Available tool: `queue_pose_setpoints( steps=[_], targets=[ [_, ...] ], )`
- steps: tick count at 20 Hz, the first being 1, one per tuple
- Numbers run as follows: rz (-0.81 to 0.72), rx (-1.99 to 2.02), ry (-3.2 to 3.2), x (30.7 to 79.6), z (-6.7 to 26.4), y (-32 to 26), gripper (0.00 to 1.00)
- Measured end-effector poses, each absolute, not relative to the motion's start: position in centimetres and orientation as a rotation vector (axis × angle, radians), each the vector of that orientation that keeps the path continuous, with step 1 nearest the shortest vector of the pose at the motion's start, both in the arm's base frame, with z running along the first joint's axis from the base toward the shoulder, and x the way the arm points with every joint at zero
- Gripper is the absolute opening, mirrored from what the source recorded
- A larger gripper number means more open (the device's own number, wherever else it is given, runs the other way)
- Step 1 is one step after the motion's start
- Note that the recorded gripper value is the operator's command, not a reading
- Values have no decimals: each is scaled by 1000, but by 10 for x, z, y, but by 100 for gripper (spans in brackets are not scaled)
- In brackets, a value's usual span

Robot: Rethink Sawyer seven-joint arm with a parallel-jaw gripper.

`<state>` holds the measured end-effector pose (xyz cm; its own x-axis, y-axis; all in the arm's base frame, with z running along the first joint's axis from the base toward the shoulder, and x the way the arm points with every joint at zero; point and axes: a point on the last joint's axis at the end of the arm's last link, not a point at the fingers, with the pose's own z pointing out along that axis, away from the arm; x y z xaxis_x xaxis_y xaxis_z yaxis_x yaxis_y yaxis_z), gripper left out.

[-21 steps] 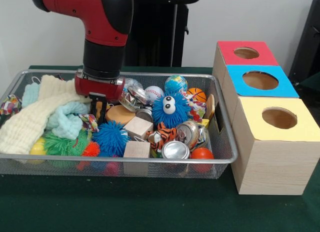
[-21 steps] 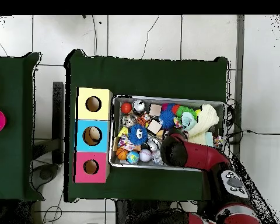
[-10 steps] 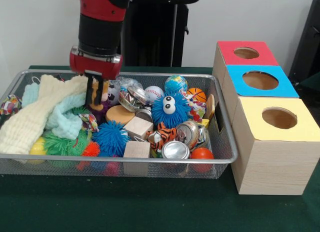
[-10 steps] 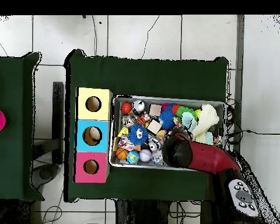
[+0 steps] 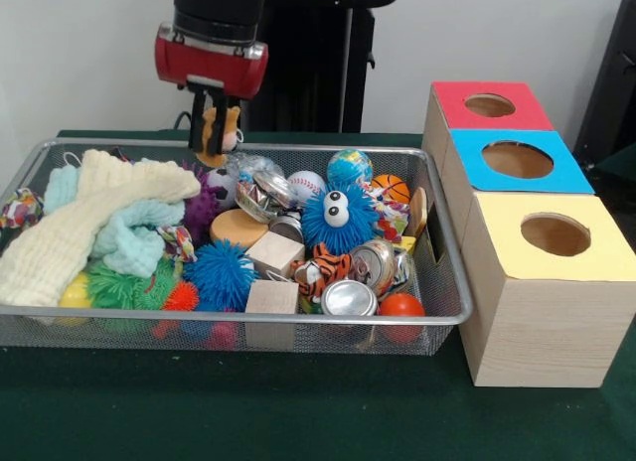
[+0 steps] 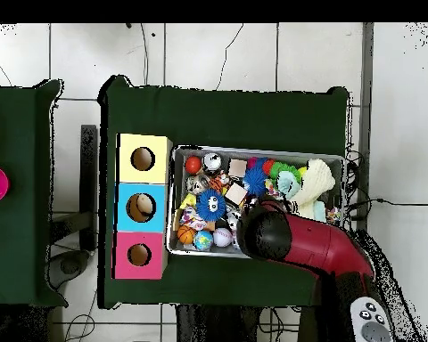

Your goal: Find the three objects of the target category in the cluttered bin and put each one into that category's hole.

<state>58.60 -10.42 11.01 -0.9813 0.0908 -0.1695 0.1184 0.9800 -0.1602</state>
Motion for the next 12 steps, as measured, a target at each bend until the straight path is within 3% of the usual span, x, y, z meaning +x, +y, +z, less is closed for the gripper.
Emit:
queue_pose_setpoints(
  steps=[12],
  targets=[
    [-225,205,2924,593,141,-88,0]
  ],
)
